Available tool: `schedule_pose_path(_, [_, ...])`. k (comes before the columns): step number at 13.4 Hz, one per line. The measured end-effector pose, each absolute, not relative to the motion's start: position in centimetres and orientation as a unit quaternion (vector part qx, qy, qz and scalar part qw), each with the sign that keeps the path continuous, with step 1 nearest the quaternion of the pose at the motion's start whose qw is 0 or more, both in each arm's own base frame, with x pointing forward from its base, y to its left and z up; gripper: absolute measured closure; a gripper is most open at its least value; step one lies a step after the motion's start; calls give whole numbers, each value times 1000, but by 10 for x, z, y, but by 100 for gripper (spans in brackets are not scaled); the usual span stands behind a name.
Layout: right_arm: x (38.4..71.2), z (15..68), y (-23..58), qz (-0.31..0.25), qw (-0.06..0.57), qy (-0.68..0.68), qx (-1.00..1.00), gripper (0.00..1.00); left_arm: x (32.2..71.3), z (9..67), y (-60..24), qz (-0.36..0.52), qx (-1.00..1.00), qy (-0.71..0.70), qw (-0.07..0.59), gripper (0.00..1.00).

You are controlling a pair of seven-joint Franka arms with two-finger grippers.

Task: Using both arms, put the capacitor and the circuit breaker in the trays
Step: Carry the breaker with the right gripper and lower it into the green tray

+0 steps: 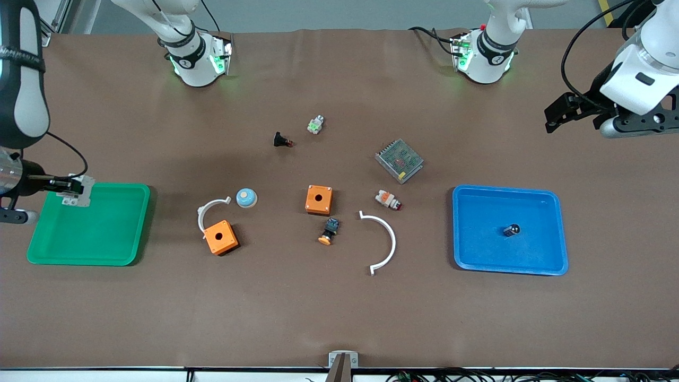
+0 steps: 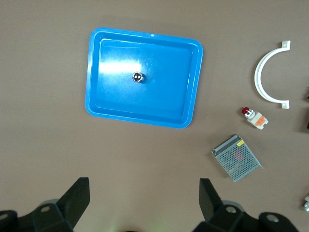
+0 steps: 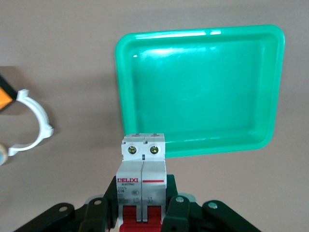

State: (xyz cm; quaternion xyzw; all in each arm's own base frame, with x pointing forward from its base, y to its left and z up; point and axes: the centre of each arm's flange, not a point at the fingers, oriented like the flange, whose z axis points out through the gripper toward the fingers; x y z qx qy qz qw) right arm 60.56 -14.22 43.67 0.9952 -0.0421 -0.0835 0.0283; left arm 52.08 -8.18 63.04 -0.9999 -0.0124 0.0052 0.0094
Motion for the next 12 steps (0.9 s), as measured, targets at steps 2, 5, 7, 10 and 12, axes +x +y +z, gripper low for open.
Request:
schedule_pose_path(2, [608,420,-166,-78,26,-32,996,60,521,631,-77,4,-1000,-1,9,0])
schedule_pose_path(5, [609,395,-195,-78,22,-26,996,60,520,633,-74,3,-1000,3,9,0])
schedule_pose_path(7, [611,376,-213,-68,22,-14,997,60,518,635,-74,3,-1000,3,9,0])
schedule_pose_path(10, [610,342,-235,-64,21,-5,998,60,517,639,-74,-1,-1000,3,9,0])
schedule_pose_path(12, [611,323,-244,-54,22,4,998,60,517,640,-74,-2,-1000,18,9,0])
